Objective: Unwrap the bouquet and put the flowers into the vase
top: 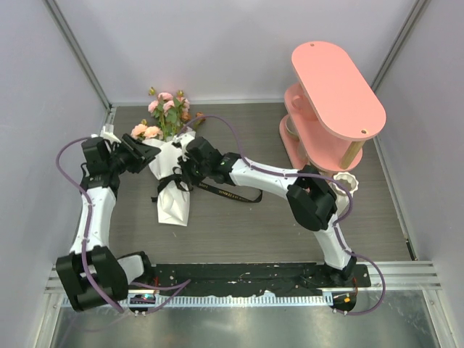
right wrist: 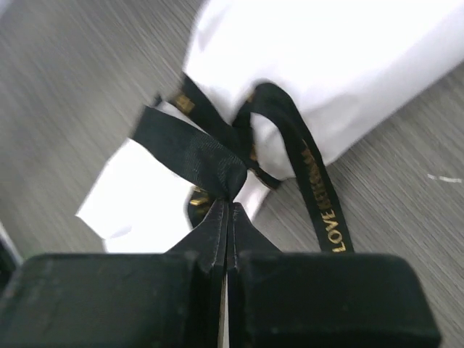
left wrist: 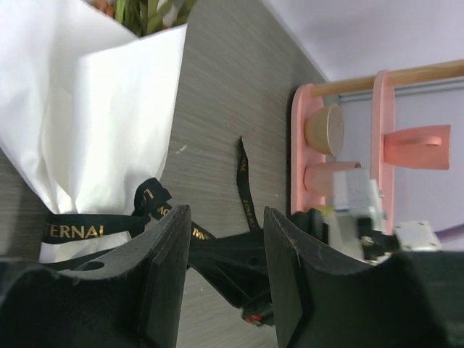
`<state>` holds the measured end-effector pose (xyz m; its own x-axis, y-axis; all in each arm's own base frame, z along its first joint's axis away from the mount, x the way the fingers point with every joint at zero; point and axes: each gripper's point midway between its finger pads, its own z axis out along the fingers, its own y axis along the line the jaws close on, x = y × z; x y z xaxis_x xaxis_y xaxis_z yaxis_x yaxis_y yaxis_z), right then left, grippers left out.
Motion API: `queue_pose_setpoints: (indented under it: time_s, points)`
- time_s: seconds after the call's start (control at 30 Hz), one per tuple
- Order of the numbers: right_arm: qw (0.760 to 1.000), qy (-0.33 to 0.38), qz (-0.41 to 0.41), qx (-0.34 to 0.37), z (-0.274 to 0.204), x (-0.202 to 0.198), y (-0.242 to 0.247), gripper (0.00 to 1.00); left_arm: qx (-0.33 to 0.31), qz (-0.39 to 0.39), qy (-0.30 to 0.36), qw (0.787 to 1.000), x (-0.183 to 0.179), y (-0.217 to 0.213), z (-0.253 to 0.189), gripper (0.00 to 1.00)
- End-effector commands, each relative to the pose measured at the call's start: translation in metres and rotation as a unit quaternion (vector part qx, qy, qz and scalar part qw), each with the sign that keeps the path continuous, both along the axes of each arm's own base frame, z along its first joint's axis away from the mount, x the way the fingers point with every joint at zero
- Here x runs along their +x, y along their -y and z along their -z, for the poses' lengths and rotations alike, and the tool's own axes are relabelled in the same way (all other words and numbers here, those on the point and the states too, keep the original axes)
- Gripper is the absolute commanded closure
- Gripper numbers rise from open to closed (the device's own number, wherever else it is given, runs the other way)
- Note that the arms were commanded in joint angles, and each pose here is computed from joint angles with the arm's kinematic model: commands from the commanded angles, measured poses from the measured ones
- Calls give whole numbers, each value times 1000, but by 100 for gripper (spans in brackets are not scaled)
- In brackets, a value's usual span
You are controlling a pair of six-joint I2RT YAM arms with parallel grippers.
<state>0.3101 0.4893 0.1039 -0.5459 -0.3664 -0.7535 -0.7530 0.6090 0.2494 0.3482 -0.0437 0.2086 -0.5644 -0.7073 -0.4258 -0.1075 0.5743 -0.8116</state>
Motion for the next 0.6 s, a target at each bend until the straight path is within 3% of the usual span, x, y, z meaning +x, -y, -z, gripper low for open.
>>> queue_pose_setpoints:
  time_s: [0.0,0.2,0.33,0.47,0.57]
  points:
    - [990,56,6,131,-130,-7,-28,99,73,-60,63,994,-6,-30,-35,52]
    - [967,20,3,255,-175,-19,-66,99,132,-183,107,968,-29,-78,-67,51]
    - [944,-50,-6,326,-187,-26,-96,99,152,-232,121,953,-41,-99,-79,51]
    - [939,-75,-20,334,-174,-34,-128,98,162,-261,112,945,-49,-113,-80,50]
    - [945,-89,-39,311,-151,-41,-141,77,161,-263,110,945,-47,-115,-78,50]
